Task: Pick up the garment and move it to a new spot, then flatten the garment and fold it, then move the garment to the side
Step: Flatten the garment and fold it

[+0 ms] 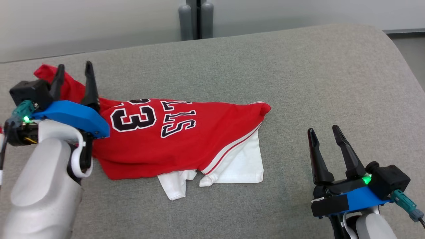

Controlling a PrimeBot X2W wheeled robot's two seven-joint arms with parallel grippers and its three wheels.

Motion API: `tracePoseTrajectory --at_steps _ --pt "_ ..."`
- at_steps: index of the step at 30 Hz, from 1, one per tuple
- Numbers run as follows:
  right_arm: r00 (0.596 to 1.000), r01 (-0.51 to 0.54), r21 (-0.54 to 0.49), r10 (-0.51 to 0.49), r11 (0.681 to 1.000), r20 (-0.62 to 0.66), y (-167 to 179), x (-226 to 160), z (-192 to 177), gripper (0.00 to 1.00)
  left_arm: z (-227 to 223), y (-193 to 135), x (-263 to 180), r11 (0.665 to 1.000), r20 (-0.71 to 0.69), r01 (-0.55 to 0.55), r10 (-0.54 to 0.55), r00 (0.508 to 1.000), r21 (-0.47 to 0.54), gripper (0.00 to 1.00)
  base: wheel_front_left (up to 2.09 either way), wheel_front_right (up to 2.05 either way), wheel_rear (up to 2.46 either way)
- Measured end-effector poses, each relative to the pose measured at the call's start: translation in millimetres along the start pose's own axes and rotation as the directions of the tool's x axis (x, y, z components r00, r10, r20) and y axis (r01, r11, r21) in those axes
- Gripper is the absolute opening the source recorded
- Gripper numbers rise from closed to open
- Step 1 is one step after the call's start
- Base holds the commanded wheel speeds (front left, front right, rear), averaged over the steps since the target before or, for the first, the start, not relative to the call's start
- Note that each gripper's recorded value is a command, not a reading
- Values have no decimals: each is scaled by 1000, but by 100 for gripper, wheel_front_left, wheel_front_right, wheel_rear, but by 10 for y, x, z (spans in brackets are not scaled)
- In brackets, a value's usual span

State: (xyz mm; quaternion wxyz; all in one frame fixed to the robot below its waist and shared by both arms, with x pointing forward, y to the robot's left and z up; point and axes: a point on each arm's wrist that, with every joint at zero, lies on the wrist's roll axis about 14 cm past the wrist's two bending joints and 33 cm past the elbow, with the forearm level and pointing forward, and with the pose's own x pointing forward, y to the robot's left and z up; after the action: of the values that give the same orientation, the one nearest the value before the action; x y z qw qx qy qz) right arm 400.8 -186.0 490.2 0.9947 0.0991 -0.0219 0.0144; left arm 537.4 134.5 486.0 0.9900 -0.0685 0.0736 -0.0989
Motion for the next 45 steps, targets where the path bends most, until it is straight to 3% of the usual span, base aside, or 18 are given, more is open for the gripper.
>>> tracePoseTrajectory --at_steps 4,12,18,28,35,41,45 --pt "1000 -18 -4 18 1000 21 57 18 71 100 -35 -192 -175 997 33 48 -46 998 -61 100 0 0 0" --pt "998 -43 -18 44 999 40 146 2 189 100 -151 -333 -646 993 81 45 -37 996 -105 100 0 0 0" --pt "997 -54 -25 55 998 51 186 -26 275 100 -242 -374 -987 998 84 37 -32 996 -58 100 0 0 0" --pt "998 -55 -38 56 998 24 193 -122 271 100 -63 -166 -1513 998 182 -59 57 982 6 100 0 0 0" --pt "999 -43 -40 43 998 -4 152 -142 216 100 -107 -96 -1681 997 178 -79 74 981 21 100 0 0 0" --pt "987 -60 -36 54 998 -148 196 -78 -98 100 -165 -98 -1655 997 163 -78 76 984 3 100 0 0 0" --pt "948 -94 -41 77 995 -310 288 32 -432 100 -192 -59 -1626 996 156 -85 83 984 2 100 0 0 0"
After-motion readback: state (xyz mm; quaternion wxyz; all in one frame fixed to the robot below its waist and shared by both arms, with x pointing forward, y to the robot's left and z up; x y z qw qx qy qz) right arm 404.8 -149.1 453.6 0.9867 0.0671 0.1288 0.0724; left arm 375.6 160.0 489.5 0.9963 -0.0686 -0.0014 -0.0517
